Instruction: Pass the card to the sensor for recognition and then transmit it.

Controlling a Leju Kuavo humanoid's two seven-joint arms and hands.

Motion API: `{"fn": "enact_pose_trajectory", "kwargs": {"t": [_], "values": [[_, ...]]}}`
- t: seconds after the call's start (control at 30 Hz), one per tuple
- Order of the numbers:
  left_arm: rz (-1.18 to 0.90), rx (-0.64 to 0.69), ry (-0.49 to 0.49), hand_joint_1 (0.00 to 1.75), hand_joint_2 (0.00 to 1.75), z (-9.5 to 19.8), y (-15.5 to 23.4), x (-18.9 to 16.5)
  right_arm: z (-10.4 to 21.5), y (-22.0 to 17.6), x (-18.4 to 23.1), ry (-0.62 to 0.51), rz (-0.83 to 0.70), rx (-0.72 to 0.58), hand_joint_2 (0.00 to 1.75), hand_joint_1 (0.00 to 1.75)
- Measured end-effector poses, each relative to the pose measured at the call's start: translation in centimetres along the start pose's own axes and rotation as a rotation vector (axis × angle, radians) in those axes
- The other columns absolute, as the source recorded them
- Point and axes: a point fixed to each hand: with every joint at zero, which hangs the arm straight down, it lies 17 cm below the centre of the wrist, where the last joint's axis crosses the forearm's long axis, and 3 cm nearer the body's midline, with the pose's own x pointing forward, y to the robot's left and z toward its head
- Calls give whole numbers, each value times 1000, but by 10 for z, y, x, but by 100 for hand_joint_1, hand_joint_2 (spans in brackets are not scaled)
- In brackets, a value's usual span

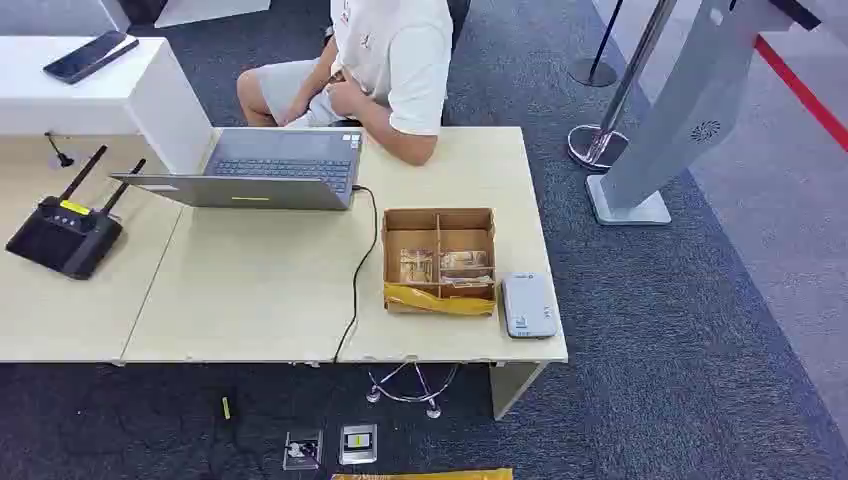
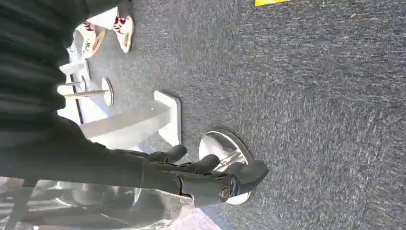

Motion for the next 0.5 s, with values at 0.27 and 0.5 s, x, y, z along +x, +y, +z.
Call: {"fn": "enact_pose_trajectory", "kwargs": {"t": [0.27, 0.5], "values": [[5, 1, 2, 0, 0, 0, 1, -1, 0, 0, 0, 1, 13, -1, 175, 0], [12, 3, 5, 0, 0, 0, 1, -1, -1, -6, 1, 3, 9, -30, 175, 0]]}}
